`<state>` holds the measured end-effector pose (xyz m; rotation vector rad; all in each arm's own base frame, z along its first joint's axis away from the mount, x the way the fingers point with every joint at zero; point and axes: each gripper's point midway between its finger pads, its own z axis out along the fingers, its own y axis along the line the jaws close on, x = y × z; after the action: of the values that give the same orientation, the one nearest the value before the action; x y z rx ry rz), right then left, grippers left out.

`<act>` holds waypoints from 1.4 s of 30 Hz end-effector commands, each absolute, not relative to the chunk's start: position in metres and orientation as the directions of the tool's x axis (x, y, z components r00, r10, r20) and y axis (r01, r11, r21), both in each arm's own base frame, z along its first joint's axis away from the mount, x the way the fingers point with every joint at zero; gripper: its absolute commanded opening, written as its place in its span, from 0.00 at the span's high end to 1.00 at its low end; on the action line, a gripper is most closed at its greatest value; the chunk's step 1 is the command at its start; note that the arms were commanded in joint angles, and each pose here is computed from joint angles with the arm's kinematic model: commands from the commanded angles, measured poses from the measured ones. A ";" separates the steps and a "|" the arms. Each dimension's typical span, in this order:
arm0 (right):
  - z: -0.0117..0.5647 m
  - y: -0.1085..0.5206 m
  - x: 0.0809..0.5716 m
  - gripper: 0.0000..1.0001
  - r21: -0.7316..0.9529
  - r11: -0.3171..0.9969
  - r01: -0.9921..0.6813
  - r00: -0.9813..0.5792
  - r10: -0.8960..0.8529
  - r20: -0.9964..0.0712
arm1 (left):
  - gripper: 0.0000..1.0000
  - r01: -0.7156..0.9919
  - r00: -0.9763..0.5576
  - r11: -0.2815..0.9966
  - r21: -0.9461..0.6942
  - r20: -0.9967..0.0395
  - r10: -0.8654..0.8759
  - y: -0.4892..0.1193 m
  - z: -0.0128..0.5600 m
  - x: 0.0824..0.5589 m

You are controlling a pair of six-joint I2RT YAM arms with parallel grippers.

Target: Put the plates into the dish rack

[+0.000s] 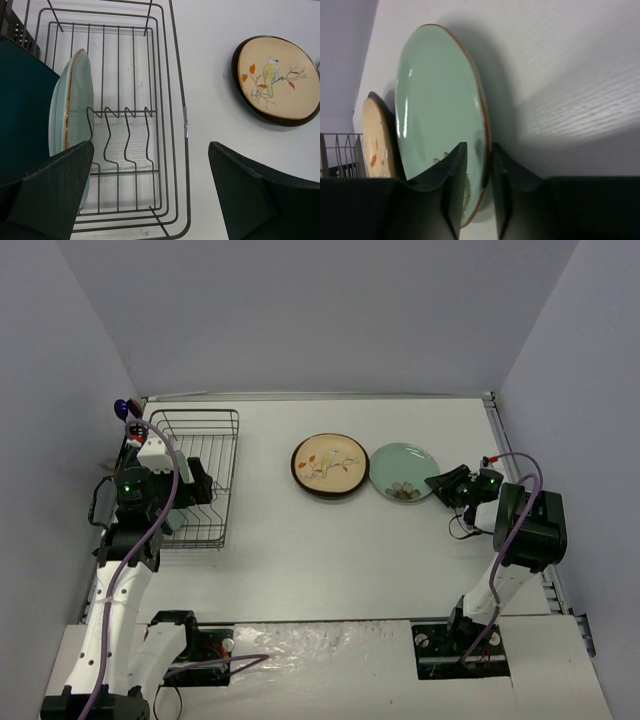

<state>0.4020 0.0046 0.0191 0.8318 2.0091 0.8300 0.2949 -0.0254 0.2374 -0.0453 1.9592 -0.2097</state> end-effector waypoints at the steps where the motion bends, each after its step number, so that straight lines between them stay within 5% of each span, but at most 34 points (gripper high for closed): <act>1: -0.019 0.009 0.376 0.86 0.732 0.565 0.380 -0.524 0.784 -0.333 | 0.03 0.123 -0.282 0.976 -0.181 -0.949 -0.141 -0.036 0.274 0.304; 4: -0.014 0.006 0.377 1.00 0.733 0.566 0.377 -0.513 0.787 -0.343 | 0.03 0.152 -0.287 0.969 -0.194 -0.947 -0.145 -0.045 0.275 0.303; 25: 0.166 0.003 0.382 1.00 0.846 0.522 0.113 -0.320 0.825 -0.466 | 0.03 0.398 -0.405 0.746 -0.534 -0.832 -0.379 -0.193 0.318 0.305; 42: 0.276 0.116 0.342 1.00 0.874 0.311 -0.374 -0.526 0.705 -0.476 | 0.03 0.460 -0.524 0.602 -0.653 -0.747 -0.409 -0.299 0.325 0.333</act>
<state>0.3553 0.0753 0.1701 0.6915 1.8482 1.2170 0.3183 -0.2787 0.2594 0.0602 2.0060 -0.9741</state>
